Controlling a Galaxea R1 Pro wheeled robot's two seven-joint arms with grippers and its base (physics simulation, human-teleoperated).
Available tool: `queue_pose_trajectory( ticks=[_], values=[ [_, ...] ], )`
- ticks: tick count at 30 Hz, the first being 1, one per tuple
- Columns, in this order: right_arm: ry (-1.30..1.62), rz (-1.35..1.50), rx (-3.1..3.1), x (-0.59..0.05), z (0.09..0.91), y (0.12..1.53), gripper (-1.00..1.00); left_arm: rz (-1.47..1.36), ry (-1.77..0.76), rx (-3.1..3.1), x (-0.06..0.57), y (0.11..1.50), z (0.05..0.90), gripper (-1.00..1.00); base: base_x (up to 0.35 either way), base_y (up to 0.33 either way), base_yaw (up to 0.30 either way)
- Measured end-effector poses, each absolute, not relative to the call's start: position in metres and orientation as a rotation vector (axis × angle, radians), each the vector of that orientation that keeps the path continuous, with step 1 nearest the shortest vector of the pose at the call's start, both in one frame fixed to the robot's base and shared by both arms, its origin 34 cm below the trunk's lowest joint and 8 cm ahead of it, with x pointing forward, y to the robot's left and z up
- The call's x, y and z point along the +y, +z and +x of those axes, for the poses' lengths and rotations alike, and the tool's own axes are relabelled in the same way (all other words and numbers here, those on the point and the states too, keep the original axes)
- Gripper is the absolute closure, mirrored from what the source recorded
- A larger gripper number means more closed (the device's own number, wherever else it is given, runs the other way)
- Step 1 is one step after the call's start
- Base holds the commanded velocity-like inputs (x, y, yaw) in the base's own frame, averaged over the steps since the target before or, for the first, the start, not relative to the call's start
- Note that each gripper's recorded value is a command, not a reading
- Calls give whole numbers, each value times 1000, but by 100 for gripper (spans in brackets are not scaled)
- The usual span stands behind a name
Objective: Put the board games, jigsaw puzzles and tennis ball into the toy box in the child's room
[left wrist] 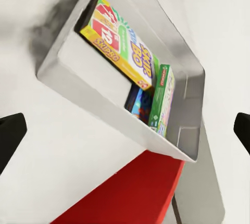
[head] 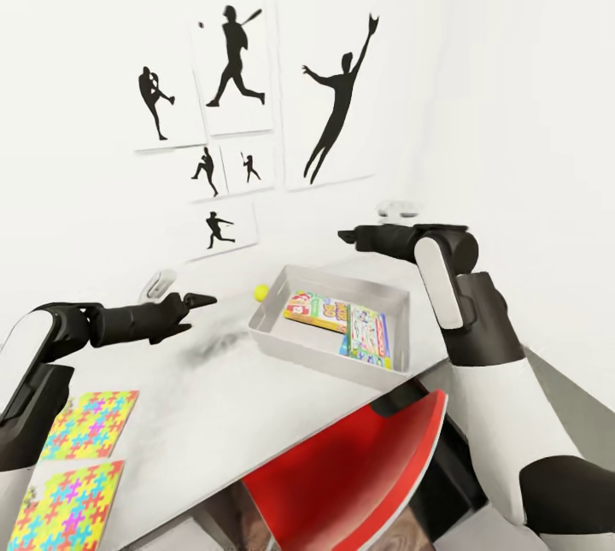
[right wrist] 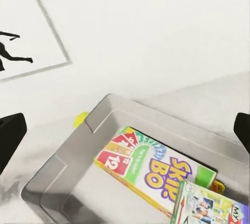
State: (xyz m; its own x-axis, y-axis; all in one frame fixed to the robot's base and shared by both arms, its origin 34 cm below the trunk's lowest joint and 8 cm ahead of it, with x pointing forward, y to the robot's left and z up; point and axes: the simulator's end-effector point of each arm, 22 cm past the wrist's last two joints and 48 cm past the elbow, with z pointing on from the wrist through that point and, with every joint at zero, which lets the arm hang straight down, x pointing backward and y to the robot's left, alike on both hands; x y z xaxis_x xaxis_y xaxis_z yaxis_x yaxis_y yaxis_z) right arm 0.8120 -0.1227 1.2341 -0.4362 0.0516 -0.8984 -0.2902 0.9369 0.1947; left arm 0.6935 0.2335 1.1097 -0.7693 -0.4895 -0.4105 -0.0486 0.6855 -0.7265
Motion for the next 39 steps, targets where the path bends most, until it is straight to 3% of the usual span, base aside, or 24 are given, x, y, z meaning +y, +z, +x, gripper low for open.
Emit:
queue_pose_trajectory(
  ticks=[19, 39],
  values=[
    [303, -132, 2250, -84, 853, 1175, -100, -519, -925, 2250, 282, 1111, 699, -100, 0, 9, 266],
    [-123, -81, 2360, -140, 872, 1090, -100, -540, -910, 2271, 292, 1099, 697, -100, -48, 295, 265]
  ],
)
